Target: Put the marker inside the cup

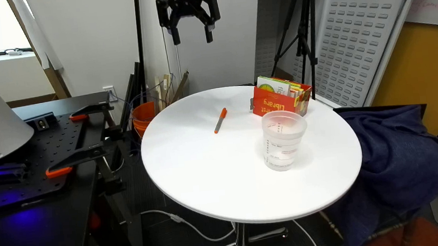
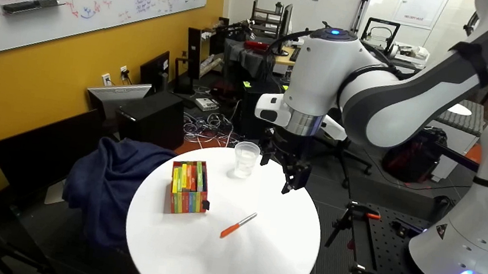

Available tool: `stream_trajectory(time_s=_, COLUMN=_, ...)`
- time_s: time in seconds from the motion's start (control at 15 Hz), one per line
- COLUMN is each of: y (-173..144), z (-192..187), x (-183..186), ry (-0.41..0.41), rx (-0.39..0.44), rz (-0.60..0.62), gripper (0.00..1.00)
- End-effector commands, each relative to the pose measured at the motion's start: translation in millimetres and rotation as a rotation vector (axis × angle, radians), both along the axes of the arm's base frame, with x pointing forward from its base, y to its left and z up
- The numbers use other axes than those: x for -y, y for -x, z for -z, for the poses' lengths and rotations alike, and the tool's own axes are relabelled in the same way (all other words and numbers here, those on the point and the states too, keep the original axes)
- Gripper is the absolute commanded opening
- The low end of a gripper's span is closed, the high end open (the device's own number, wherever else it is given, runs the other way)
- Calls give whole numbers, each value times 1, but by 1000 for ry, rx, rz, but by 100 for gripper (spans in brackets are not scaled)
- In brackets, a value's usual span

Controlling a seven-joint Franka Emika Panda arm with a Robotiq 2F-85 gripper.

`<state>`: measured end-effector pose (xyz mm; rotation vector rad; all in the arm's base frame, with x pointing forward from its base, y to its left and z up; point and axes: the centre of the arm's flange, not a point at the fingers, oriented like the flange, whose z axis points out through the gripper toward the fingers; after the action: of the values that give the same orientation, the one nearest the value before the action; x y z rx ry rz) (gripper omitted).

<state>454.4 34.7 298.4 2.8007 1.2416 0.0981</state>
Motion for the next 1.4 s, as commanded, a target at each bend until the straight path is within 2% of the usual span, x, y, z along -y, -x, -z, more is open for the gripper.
stream_trajectory(time_s=0.0, y=-34, z=26, x=13, ry=-14, rx=25, rz=-68, gripper=100)
stream_trajectory(time_s=0.33, y=-59, z=59, x=20, ry=-54, rx=20, rz=-132, gripper=100)
stream_trajectory(time_s=0.8, y=-78, z=106, x=23, ry=-132, rx=-44, rz=-148, gripper=100)
stream_trajectory(time_s=1.13, y=-84, z=136, x=30, ry=-155, rx=-118, rz=-115, gripper=100)
stream_trajectory(time_s=1.2, y=-73, z=129, x=26, ry=-135, rx=-92, rz=-111, gripper=100)
stream_trajectory(time_s=1.33, y=-75, z=138, x=28, ry=-141, rx=-107, rz=-104, gripper=100)
